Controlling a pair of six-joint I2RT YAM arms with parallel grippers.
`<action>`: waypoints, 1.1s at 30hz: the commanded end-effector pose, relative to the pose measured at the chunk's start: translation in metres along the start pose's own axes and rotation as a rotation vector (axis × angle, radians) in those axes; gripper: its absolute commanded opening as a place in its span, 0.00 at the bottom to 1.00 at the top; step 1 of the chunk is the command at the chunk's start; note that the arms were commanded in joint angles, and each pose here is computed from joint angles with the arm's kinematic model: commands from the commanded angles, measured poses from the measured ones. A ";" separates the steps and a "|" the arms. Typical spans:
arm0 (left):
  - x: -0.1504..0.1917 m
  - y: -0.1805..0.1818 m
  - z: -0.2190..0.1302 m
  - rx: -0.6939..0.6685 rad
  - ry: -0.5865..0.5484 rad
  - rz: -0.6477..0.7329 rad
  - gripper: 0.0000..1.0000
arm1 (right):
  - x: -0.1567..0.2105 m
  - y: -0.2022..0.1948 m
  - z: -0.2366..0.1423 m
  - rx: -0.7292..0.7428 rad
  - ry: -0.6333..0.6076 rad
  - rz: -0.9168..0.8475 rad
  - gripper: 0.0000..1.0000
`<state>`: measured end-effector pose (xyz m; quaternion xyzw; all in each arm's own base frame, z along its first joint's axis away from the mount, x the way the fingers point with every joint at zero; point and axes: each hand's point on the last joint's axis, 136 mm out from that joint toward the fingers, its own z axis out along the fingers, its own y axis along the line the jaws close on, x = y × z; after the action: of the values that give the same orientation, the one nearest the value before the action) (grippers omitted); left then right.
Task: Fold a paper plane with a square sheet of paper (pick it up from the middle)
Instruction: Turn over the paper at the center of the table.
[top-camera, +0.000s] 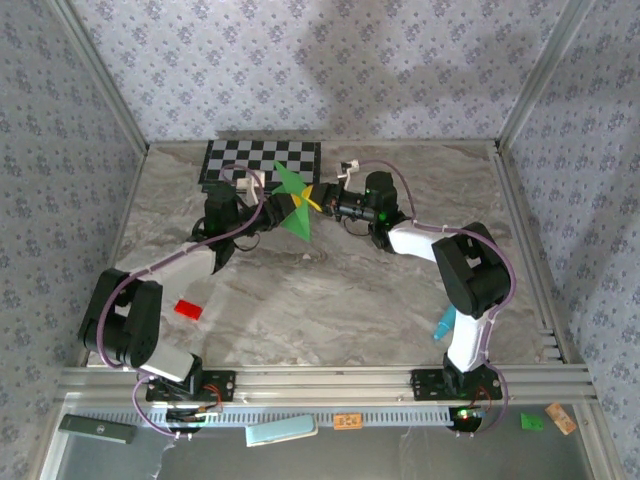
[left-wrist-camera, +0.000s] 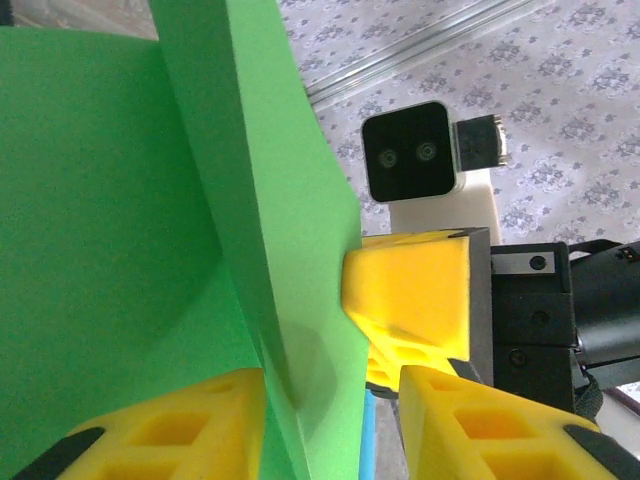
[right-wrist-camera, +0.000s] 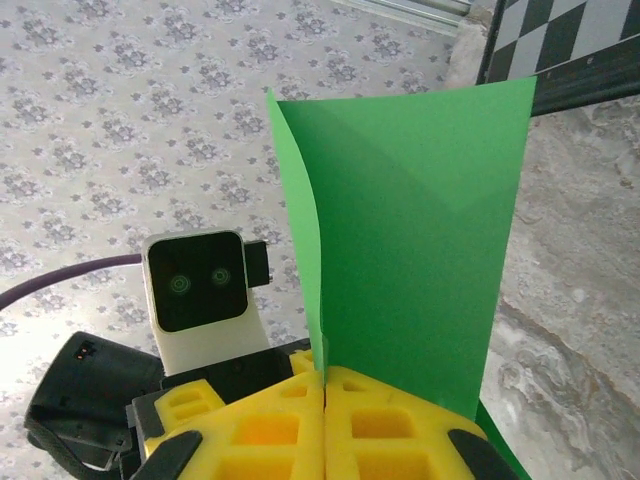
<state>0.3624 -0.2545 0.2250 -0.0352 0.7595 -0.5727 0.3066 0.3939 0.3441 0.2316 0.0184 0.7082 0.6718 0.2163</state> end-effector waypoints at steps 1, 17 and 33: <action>-0.003 -0.020 0.001 0.087 -0.012 0.047 0.36 | 0.000 0.020 -0.002 -0.073 0.006 0.001 0.07; -0.006 -0.017 0.000 0.079 -0.056 0.078 0.16 | -0.001 0.014 -0.002 -0.085 0.012 0.049 0.16; 0.005 0.051 -0.035 -0.455 0.072 0.209 0.05 | -0.026 -0.046 -0.085 0.440 -0.168 -0.199 0.49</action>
<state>0.3638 -0.2291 0.1885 -0.0391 0.8307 -0.4564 0.3165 0.4058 0.2743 0.2079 0.0769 0.7684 0.5689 0.2829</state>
